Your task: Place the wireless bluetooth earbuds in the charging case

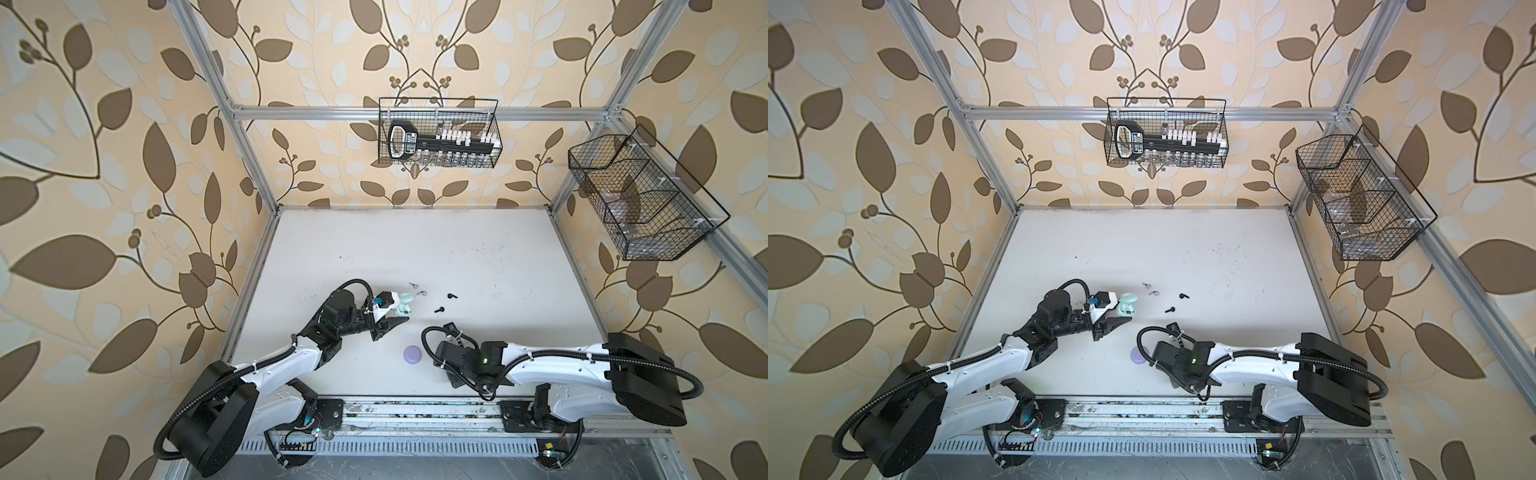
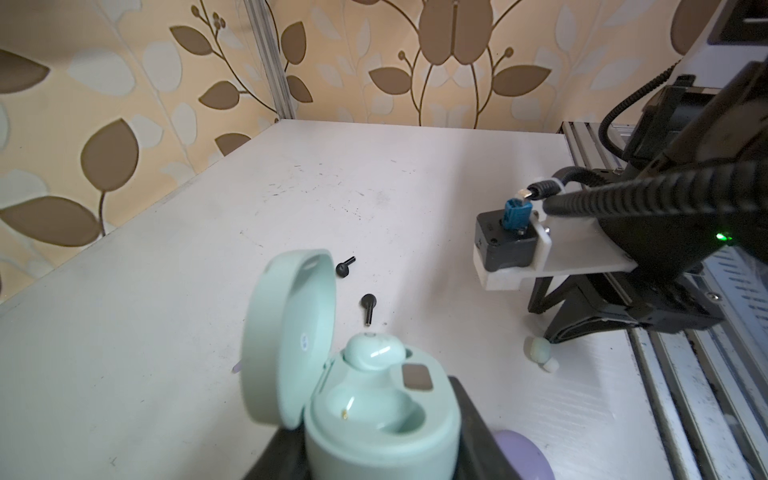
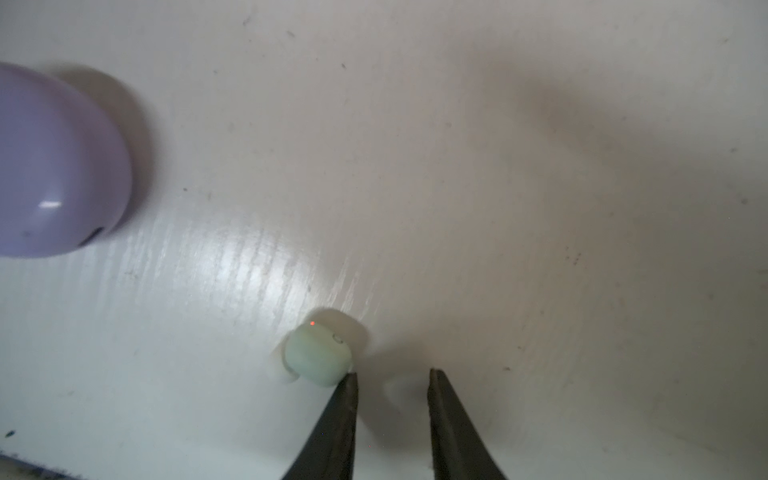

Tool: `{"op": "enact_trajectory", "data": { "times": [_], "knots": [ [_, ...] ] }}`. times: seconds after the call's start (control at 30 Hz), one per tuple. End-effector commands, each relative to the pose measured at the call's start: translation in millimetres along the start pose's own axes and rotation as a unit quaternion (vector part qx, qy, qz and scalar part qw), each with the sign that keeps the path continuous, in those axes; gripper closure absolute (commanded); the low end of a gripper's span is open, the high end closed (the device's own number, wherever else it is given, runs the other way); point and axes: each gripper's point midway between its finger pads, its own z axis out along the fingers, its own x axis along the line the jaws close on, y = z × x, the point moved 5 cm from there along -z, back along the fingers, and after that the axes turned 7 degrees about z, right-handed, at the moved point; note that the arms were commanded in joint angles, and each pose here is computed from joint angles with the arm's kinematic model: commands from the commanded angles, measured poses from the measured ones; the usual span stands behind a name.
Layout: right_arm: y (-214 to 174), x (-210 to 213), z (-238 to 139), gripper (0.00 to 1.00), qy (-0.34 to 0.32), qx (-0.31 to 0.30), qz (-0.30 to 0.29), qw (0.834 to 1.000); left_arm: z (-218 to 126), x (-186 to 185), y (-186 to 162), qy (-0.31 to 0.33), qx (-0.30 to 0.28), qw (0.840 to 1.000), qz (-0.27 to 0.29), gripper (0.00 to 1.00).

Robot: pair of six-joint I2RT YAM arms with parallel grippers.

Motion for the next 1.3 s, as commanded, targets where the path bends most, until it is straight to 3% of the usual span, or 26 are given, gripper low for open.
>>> {"op": "enact_trajectory", "data": {
  "times": [0.0,0.33,0.6,0.8,0.97,1.07,1.27],
  "knots": [
    [-3.9,-8.6,10.3,0.70,-0.020,0.020,0.001,1.000,-4.6,6.6,8.9,0.019,-0.020,0.999,0.017,1.00],
    [9.9,-5.6,15.5,0.71,-0.016,0.018,0.008,1.000,-6.7,7.6,8.5,0.025,-0.021,0.999,0.016,1.00],
    [22.9,-11.4,-1.4,0.71,-0.021,0.003,0.009,1.000,-9.1,7.2,9.1,0.030,-0.024,0.999,0.018,1.00],
    [24.3,-7.2,-18.5,0.55,0.011,-0.014,0.046,0.999,-10.2,8.2,9.9,0.034,-0.028,0.999,0.017,1.00],
    [12.1,13.8,-16.2,0.45,0.088,0.004,0.092,0.992,-11.3,8.2,10.3,0.035,-0.031,0.999,0.015,1.00],
    [6.1,23.0,-12.4,0.43,0.133,0.017,0.122,0.983,-13.0,7.8,11.4,0.036,-0.034,0.999,0.015,1.00],
    [8.7,20.6,-7.5,0.44,0.124,0.017,0.143,0.982,-15.0,6.9,12.6,0.038,-0.039,0.998,0.018,1.00]
  ]
}}
